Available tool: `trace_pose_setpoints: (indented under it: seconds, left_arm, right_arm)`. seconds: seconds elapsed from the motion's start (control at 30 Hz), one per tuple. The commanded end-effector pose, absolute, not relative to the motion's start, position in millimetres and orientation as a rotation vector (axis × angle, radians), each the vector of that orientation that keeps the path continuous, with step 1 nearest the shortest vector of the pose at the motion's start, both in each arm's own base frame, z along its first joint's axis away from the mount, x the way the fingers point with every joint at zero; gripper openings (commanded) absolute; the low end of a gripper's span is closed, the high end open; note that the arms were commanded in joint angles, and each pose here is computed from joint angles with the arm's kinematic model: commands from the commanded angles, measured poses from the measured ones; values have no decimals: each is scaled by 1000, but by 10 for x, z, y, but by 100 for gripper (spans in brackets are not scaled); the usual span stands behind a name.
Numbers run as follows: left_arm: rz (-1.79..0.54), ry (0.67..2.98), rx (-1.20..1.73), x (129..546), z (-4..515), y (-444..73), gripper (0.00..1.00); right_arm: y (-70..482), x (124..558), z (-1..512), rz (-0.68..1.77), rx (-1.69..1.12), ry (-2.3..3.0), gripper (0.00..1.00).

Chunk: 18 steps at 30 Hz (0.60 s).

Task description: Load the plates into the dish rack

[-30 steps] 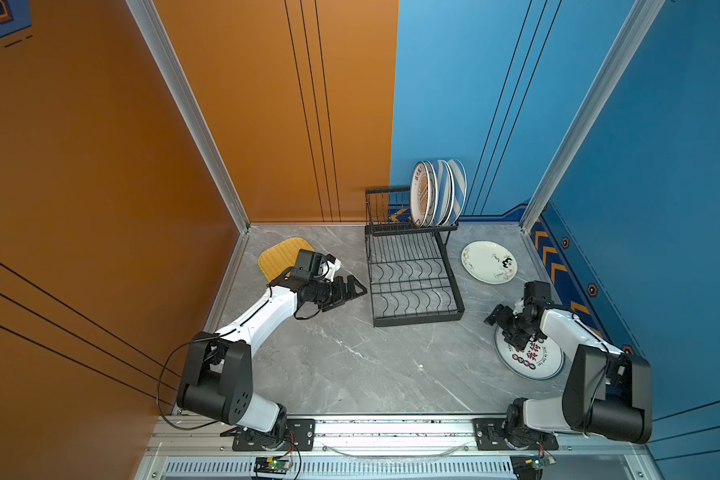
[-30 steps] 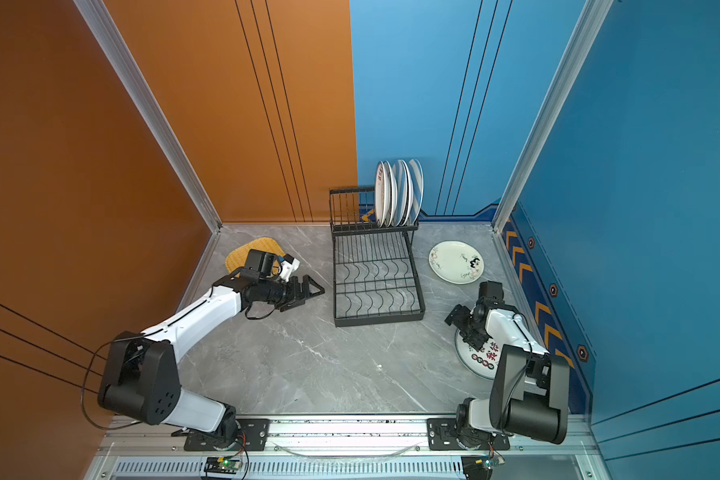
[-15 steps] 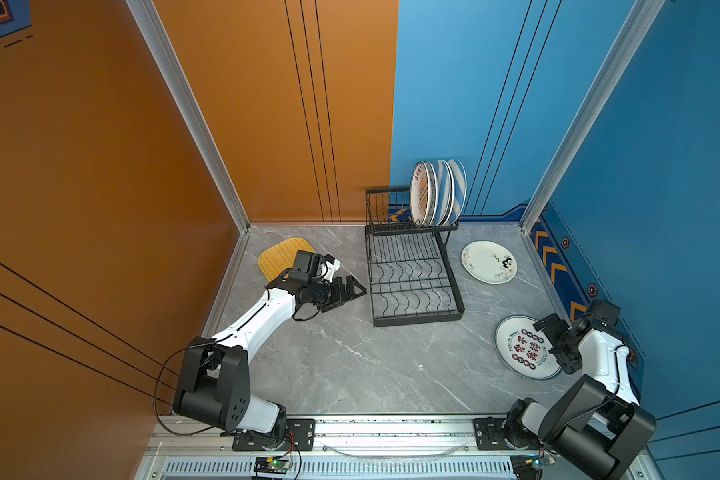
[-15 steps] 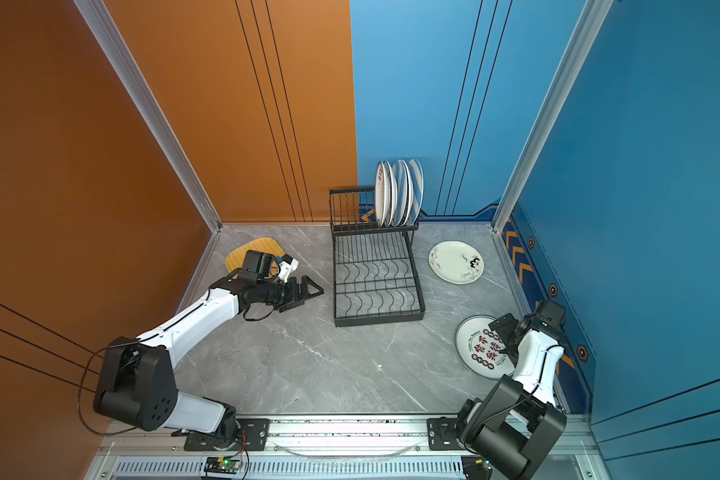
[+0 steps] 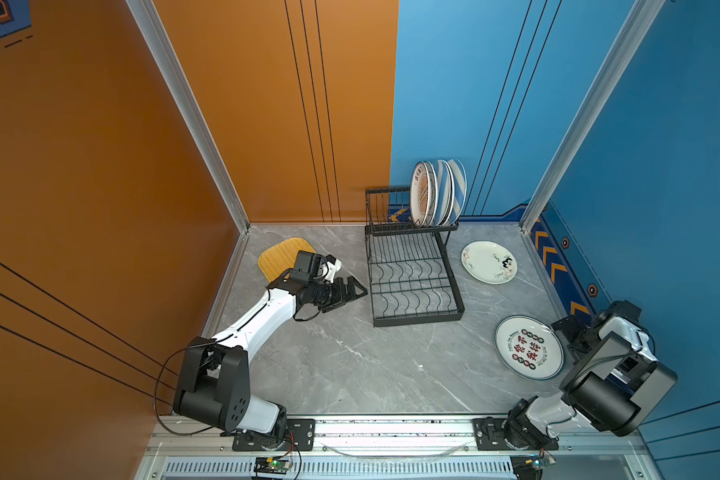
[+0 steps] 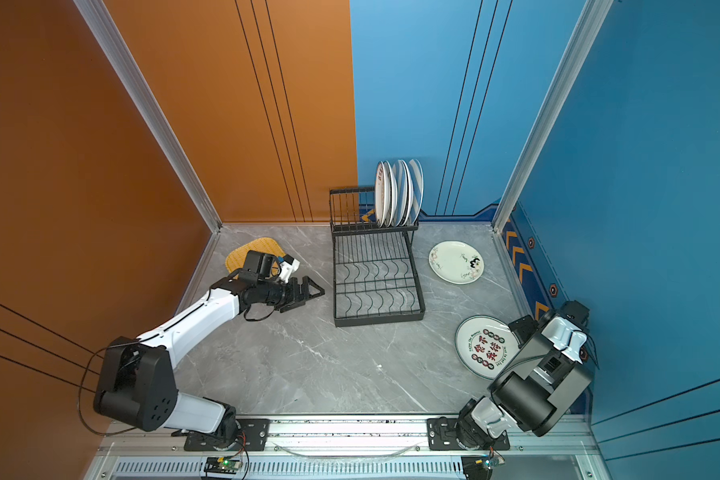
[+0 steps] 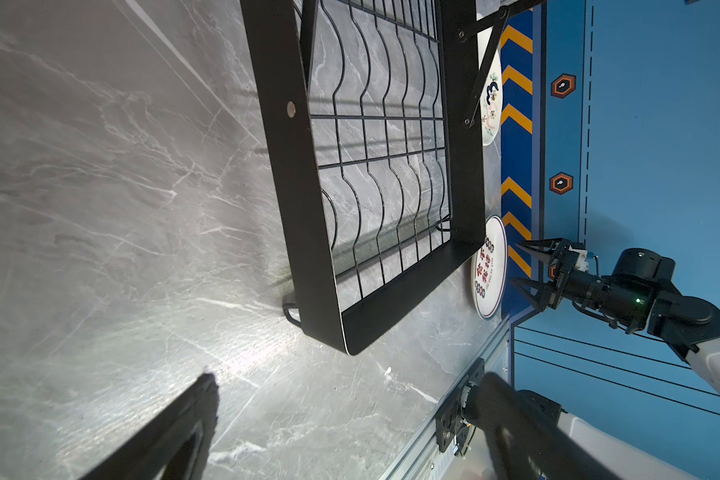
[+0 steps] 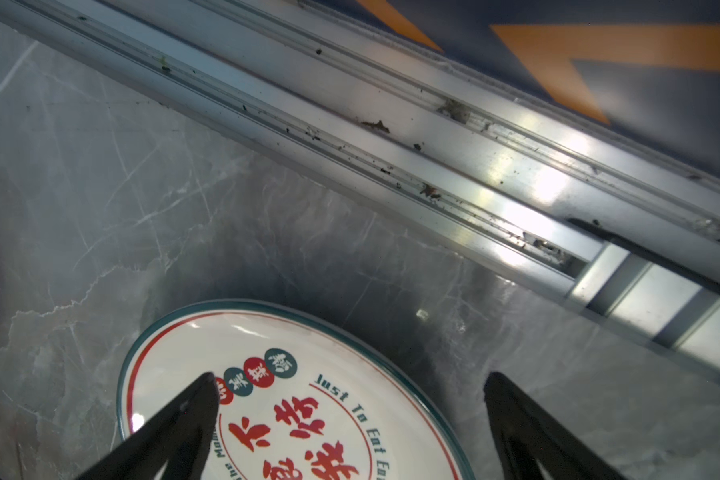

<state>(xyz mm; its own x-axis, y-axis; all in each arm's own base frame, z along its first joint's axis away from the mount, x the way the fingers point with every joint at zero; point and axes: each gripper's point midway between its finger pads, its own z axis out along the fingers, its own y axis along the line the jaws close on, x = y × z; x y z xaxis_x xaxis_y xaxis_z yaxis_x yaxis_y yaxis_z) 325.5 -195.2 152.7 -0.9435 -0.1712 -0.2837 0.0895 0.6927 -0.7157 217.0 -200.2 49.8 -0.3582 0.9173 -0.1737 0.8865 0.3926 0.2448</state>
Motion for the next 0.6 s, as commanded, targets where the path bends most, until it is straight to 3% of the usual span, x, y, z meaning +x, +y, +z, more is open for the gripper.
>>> trace_pose_setpoints:
  seconds: [0.0,0.43,0.57]
  left_arm:
    - [-1095,2588,-50,3210,1521,-1955,98]
    - [-1079,2592,-67,3202,1513,-1950,98]
    - [-1083,2590,-62,3209,1520,-1960,98]
  right_arm:
    - [-2008,2313,510,214,1527,2370,100]
    - [-1458,2506,331,433,1456,2433,100]
    - [-1427,2580,347,392,1387,2485,100]
